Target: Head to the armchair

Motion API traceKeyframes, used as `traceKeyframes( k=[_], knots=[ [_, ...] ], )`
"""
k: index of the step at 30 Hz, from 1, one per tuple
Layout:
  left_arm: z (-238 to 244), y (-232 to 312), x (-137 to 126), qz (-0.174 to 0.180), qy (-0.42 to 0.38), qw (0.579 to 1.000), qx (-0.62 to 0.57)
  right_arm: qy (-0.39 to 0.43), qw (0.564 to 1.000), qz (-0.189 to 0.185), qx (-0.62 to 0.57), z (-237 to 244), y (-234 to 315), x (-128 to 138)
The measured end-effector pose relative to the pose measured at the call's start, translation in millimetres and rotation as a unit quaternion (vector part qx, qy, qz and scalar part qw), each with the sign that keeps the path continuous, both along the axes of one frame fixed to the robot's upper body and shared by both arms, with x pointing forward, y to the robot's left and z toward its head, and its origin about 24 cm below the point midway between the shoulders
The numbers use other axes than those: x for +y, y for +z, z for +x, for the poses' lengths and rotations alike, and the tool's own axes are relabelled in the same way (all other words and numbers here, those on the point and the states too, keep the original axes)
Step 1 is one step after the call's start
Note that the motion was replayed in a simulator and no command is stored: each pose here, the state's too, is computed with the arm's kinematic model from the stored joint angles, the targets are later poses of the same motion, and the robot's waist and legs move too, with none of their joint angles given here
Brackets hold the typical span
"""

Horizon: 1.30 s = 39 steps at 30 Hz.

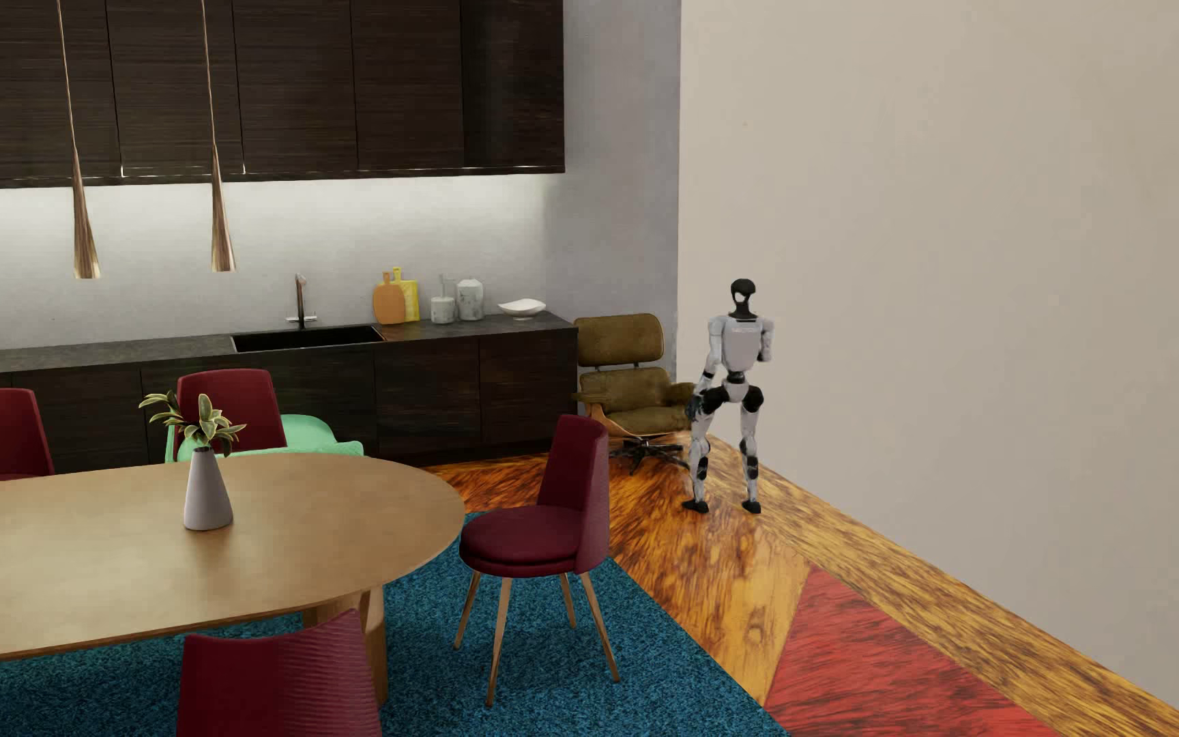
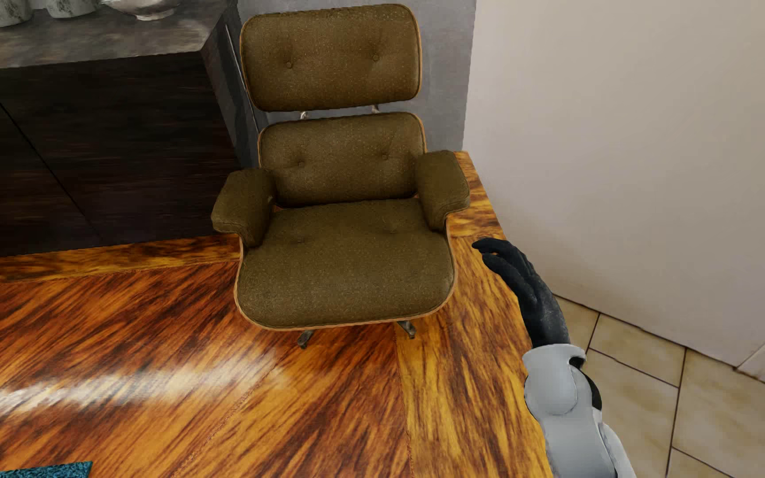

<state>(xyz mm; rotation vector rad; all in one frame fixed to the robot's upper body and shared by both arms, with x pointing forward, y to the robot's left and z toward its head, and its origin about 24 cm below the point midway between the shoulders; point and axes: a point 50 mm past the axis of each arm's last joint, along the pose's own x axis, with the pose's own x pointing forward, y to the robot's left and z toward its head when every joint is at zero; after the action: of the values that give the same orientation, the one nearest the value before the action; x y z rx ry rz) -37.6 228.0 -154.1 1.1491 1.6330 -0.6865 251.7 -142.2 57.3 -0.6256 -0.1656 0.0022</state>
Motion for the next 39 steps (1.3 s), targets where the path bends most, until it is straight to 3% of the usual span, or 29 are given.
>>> traceKeyframes(
  k=[2,4,6,7,8,10,11,12,14,15,18,21,23,26,29,31,34,39],
  knots=[
    [3.2,-2.1,-13.7,-0.022,0.105,0.994,-0.029,-0.053,0.998,-0.007,0.038,-2.0,-15.3,-22.3],
    [33.9,-0.1,-18.7,0.029,0.179,0.977,-0.109,-0.132,0.977,-0.044,0.162,-14.4,-63.8,-45.2],
    [88.2,7.9,-22.3,0.055,0.162,0.959,-0.228,-0.191,0.905,-0.067,0.374,-51.7,-134.5,-63.1],
    [117.8,13.7,-24.7,0.043,0.153,0.947,-0.280,-0.192,0.845,-0.087,0.491,-82.8,-168.0,-70.0],
    [147.1,20.5,-26.4,0.016,0.144,0.934,-0.326,-0.163,0.771,-0.123,0.603,-122.2,-195.0,-75.0],
    [206.3,39.8,-32.3,-0.058,0.104,0.910,-0.398,0.057,0.623,-0.267,0.733,-192.3,-222.8,-61.9],
    [230.5,53.0,-34.5,-0.081,0.071,0.896,-0.431,0.124,0.591,-0.267,0.751,-216.1,-226.8,-53.5],
    [248.9,67.6,-35.5,-0.086,0.035,0.880,-0.466,0.104,0.593,-0.204,0.772,-236.8,-227.8,-51.1],
    [267.8,92.9,-34.0,-0.070,-0.002,0.837,-0.542,-0.018,0.617,-0.067,0.784,-264.1,-226.4,-49.6],
    [268.3,97.6,-33.5,-0.063,0.010,0.819,-0.570,-0.060,0.635,-0.053,0.768,-266.2,-224.6,-50.2],
    [246.3,79.2,-30.1,-0.068,0.091,0.833,-0.542,-0.080,0.695,-0.125,0.703,-241.7,-219.1,-53.4],
    [206.9,44.9,-23.2,-0.014,0.061,0.907,-0.417,-0.088,0.745,-0.132,0.648,-197.1,-211.6,-52.8],
    [169.4,19.0,-24.0,0.004,0.074,0.948,-0.308,-0.075,0.787,-0.158,0.592,-162.3,-200.5,-51.3],
    [115.3,-1.5,-26.6,-0.018,0.099,0.980,-0.172,-0.077,0.845,-0.126,0.513,-118.1,-181.8,-47.3],
    [82.0,-4.2,-23.1,-0.014,0.127,0.981,-0.149,-0.070,0.881,-0.113,0.454,-92.9,-166.4,-39.2],
    [71.1,-4.6,-19.0,-0.008,0.131,0.982,-0.137,-0.062,0.886,-0.114,0.444,-89.5,-163.5,-35.2],
    [88.6,-2.0,-12.7,-0.015,0.073,0.987,-0.140,-0.071,0.873,-0.113,0.468,-102.6,-170.5,-38.5],
    [164.5,17.5,-17.1,-0.019,-0.004,0.960,-0.280,-0.116,0.785,-0.116,0.598,-167.0,-201.6,-57.9]
  ],
)
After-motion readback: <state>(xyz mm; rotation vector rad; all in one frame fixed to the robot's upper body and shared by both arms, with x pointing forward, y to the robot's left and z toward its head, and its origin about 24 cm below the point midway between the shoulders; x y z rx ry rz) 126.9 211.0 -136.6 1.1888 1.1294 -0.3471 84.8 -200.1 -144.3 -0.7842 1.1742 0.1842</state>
